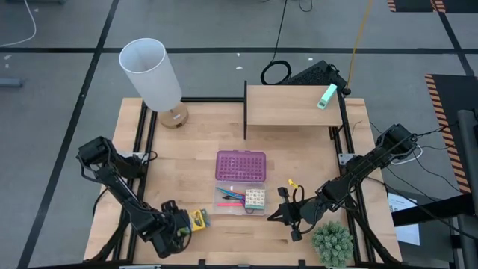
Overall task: Pack school essentials
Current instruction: Put the crayon box into the violet pencil plastic case
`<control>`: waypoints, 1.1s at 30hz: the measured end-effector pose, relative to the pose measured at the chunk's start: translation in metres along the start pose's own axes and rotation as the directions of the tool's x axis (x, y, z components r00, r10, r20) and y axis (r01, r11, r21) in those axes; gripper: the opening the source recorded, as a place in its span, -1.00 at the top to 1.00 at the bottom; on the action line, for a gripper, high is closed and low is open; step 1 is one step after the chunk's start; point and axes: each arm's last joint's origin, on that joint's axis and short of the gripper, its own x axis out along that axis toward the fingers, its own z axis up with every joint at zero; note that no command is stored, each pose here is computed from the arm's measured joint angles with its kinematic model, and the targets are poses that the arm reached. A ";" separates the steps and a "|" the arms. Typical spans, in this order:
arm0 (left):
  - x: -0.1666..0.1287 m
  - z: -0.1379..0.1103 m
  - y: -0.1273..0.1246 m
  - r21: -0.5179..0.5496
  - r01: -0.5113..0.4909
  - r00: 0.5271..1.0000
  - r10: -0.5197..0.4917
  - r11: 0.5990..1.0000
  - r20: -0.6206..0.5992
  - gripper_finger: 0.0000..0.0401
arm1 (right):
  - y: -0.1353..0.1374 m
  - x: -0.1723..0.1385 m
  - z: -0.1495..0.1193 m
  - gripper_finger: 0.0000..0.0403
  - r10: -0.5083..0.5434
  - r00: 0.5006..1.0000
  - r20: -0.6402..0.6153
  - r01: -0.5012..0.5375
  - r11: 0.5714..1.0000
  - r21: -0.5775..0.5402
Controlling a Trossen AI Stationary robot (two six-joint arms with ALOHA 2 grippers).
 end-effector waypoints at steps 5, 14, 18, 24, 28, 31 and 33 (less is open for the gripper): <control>-0.010 0.006 -0.009 0.035 0.018 1.000 -0.018 0.999 0.007 -0.68 | 0.000 0.000 0.000 0.98 0.000 1.000 0.000 0.000 1.000 0.000; -0.047 0.036 -0.022 0.114 -0.020 0.999 0.016 0.993 0.033 -0.68 | 0.000 0.000 0.000 0.98 0.000 1.000 0.001 0.000 1.000 0.000; -0.058 0.057 -0.023 0.163 -0.023 0.998 0.013 0.986 0.063 -0.68 | 0.000 0.000 0.000 0.98 0.000 1.000 0.001 0.000 1.000 0.000; -0.064 0.091 -0.014 0.253 -0.040 0.996 0.018 0.967 0.091 -0.68 | 0.000 0.000 0.000 0.98 -0.001 1.000 0.001 0.001 1.000 -0.004; -0.062 0.112 -0.003 0.312 -0.068 0.994 0.038 0.948 0.102 -0.68 | 0.000 -0.001 0.001 0.98 -0.001 1.000 0.001 0.001 1.000 -0.004; -0.058 0.128 0.008 0.341 -0.085 0.993 0.050 0.936 0.110 -0.68 | 0.000 -0.005 0.003 0.98 0.002 1.000 0.006 -0.002 1.000 -0.003; -0.056 0.139 0.016 0.357 -0.090 0.992 0.054 0.930 0.112 -0.68 | 0.000 -0.009 0.005 0.98 0.005 1.000 0.008 -0.005 1.000 -0.005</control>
